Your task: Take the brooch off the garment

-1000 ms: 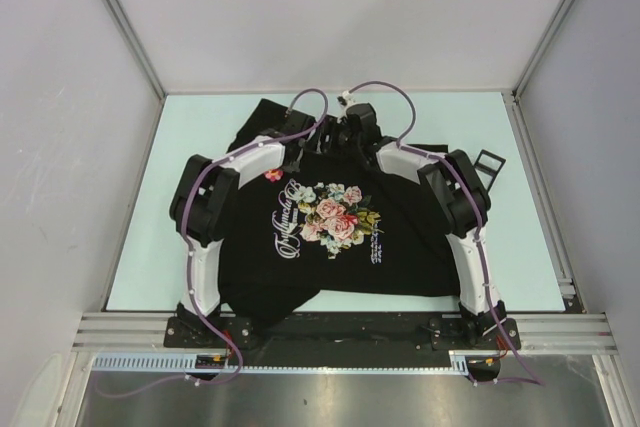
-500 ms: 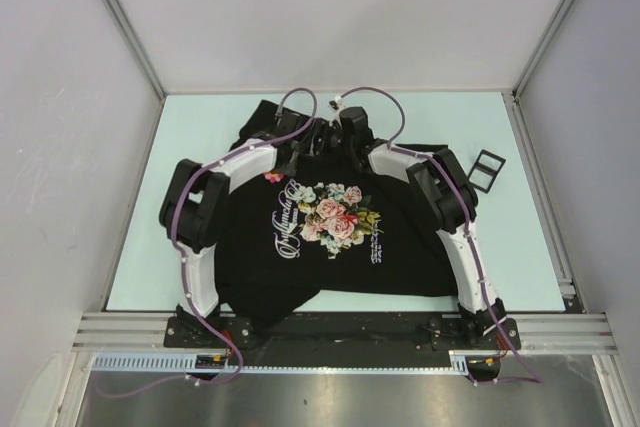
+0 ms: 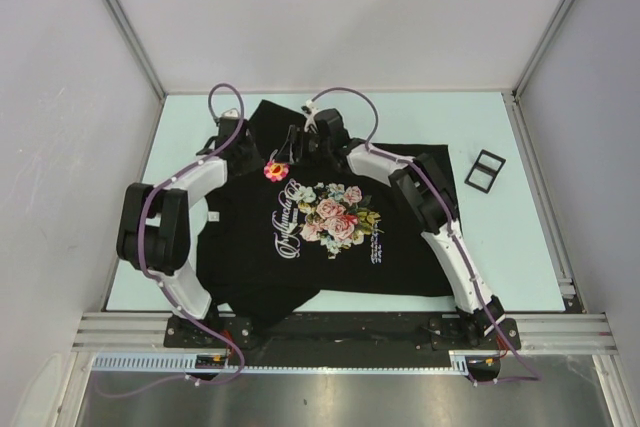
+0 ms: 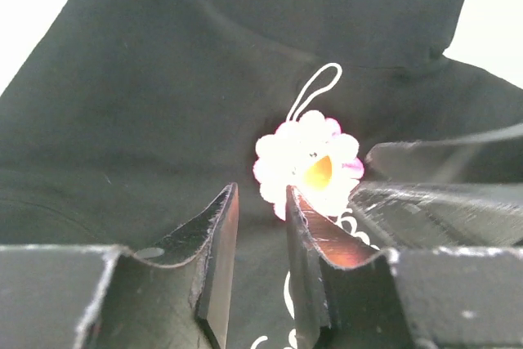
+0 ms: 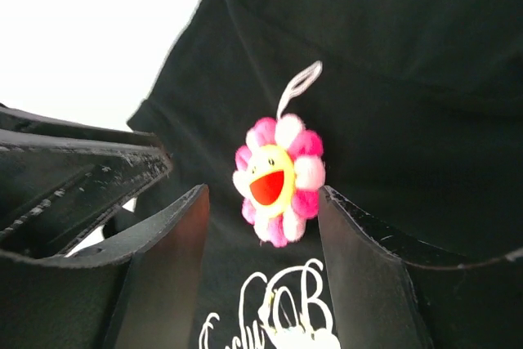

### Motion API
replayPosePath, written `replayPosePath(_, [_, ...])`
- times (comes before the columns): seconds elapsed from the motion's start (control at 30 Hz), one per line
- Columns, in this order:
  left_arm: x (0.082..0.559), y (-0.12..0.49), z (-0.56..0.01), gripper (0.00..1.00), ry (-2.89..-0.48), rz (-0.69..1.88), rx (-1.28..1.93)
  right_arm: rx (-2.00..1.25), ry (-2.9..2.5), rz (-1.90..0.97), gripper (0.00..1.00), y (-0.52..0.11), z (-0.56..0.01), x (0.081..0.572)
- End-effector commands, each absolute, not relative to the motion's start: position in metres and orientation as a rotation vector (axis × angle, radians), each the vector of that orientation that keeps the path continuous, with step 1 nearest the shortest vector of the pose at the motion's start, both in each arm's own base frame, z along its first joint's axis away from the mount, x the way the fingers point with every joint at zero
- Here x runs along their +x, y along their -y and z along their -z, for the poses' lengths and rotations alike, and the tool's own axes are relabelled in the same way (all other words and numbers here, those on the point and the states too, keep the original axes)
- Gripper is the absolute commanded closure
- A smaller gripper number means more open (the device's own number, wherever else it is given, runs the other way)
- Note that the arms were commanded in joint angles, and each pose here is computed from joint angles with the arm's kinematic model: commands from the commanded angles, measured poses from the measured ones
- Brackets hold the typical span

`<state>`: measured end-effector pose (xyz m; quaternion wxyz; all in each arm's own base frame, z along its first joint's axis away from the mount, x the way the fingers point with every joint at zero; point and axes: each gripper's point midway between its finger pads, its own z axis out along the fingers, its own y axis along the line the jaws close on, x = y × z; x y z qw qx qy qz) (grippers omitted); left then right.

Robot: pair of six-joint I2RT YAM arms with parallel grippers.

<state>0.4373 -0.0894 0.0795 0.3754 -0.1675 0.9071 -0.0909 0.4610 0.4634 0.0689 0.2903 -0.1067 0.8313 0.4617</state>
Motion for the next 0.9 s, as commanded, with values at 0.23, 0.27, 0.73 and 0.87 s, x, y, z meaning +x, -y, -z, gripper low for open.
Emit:
replayPosePath(0.23, [0.457,0.107,-0.061,0.67,-2.236,0.512,-0.604,-0.416,-2.247,-0.884,0.38,-0.463,-0.06,0.464])
replayPosePath(0.27, [0.458,0.108,-0.06,0.64,-2.24,0.518,-0.607,-0.43,-2.23,-0.868,0.38,-0.465,-0.069,0.463])
replayPosePath(0.73, [0.454,0.113,-0.034,0.51,-2.283,0.555,-0.661,-0.468,-2.22,-0.761,0.6,-0.458,-0.075,0.465])
replayPosePath(0.87, [0.456,0.115,-0.03,0.52,-2.292,0.564,-0.674,-0.467,-2.227,-0.766,0.63,-0.458,-0.073,0.465])
